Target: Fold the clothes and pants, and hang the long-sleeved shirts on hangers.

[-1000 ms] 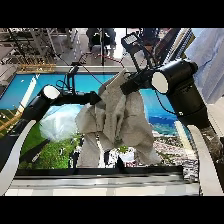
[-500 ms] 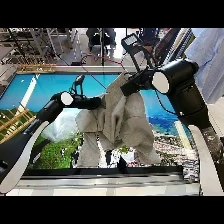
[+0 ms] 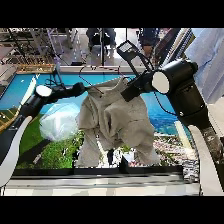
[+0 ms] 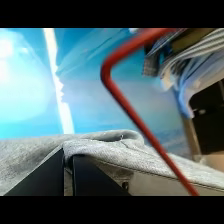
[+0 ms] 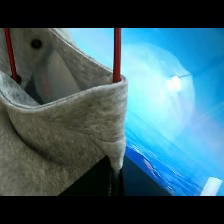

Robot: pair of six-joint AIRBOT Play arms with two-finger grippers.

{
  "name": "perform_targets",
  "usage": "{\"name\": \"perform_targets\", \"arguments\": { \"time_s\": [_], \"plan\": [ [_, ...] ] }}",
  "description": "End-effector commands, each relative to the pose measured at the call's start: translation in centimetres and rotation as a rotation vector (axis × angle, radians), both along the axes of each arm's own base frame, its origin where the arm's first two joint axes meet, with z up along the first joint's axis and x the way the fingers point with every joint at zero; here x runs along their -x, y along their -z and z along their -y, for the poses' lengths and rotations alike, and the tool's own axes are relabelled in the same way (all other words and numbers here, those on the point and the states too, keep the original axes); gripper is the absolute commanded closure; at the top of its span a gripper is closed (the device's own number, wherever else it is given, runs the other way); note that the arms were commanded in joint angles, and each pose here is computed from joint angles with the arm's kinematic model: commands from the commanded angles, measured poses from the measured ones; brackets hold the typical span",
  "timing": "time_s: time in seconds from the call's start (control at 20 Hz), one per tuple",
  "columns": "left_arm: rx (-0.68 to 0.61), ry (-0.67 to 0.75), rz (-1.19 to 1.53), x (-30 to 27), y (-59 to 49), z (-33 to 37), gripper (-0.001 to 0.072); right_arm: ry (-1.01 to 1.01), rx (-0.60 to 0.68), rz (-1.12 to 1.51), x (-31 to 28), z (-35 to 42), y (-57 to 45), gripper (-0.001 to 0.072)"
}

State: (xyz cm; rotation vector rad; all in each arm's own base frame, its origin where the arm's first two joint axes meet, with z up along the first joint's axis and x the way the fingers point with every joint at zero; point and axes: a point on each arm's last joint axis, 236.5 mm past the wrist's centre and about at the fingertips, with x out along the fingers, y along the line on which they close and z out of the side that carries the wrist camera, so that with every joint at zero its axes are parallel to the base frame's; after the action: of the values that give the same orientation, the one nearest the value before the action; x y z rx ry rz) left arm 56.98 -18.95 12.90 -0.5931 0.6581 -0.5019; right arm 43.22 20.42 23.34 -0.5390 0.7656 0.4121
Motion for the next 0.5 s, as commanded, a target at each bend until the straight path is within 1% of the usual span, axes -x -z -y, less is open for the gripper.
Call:
{"name": "perform_targets", "arguments": {
  "time_s": [0.0,0.1,0.2,0.4,0.45],
  "plan": [
    [0.044,0.027,0.037,-0.2,-1.8,-1.6,0.0691,-0.018,0.074,-0.003,-0.1,1.0,0.5,0.0687],
    [0.018,0.075,0.071,0.2,-2.8,-1.4,0.069,-0.071,0.122,0.004,-0.2,0.9,0.7,0.0687],
    [-0.025,0.144,0.114,0.9,-3.7,-1.1,0.069,-0.133,0.209,0.025,-0.5,1.4,0.6,0.0687],
    [-0.037,0.179,0.089,1.6,-3.2,-3.0,0.069,-0.194,0.349,0.066,-1.2,2.8,0.1,0.0688],
    [-0.045,0.193,0.086,1.8,-3.0,-3.4,0.069,-0.192,0.368,0.088,-1.6,3.1,-0.2,0.0688]
  ]
}}
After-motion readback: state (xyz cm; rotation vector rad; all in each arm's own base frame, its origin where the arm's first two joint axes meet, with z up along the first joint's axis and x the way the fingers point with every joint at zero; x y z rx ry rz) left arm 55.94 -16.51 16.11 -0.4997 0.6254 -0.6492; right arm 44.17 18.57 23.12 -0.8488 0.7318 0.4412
